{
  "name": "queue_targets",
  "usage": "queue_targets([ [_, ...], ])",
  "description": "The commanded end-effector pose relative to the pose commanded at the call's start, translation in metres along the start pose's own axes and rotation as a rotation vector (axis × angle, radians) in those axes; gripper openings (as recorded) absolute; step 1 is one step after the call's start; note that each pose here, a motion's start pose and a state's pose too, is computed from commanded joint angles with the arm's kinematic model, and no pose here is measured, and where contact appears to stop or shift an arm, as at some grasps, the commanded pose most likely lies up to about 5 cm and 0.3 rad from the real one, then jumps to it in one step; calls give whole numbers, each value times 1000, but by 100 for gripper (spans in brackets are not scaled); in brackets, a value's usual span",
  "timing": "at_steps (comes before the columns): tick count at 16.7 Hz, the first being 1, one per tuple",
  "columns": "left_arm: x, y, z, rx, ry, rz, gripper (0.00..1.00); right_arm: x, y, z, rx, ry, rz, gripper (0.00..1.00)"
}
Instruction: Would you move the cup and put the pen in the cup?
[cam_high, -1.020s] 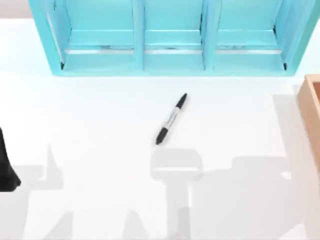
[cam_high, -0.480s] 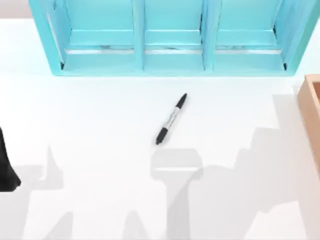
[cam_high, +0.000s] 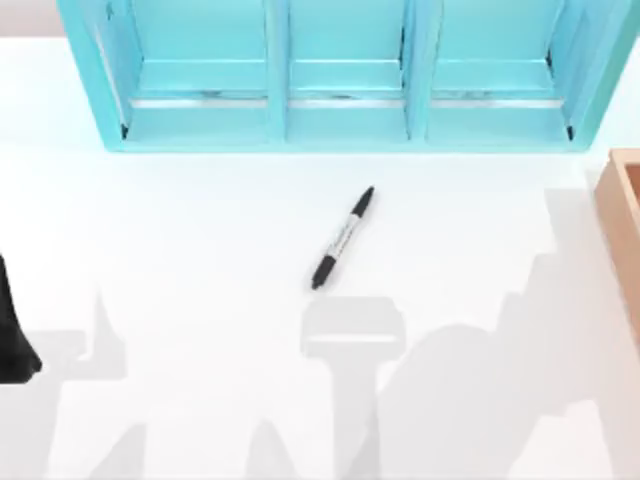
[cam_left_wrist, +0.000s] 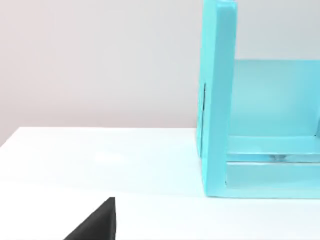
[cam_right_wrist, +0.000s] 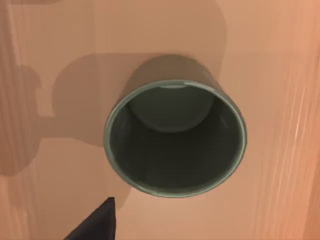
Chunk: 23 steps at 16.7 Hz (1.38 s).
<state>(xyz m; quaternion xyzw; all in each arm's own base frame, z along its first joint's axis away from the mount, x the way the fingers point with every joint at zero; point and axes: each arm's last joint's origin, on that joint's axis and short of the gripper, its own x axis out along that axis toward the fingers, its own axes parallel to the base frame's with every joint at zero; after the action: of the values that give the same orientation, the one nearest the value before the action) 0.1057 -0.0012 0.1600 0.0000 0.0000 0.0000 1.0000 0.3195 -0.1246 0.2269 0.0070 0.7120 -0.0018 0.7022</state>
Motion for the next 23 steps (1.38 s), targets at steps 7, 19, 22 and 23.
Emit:
queue_targets([
  [7, 0, 0, 0, 0, 0, 0, 100, 74, -1, 0, -1, -15, -6, 100],
  [19, 0, 0, 0, 0, 0, 0, 100, 77, 0, -1, -1, -13, -5, 47],
  [22, 0, 0, 0, 0, 0, 0, 100, 77, 0, -1, -1, -13, -5, 25],
  [23, 0, 0, 0, 0, 0, 0, 100, 77, 0, -1, -1, -13, -5, 17],
])
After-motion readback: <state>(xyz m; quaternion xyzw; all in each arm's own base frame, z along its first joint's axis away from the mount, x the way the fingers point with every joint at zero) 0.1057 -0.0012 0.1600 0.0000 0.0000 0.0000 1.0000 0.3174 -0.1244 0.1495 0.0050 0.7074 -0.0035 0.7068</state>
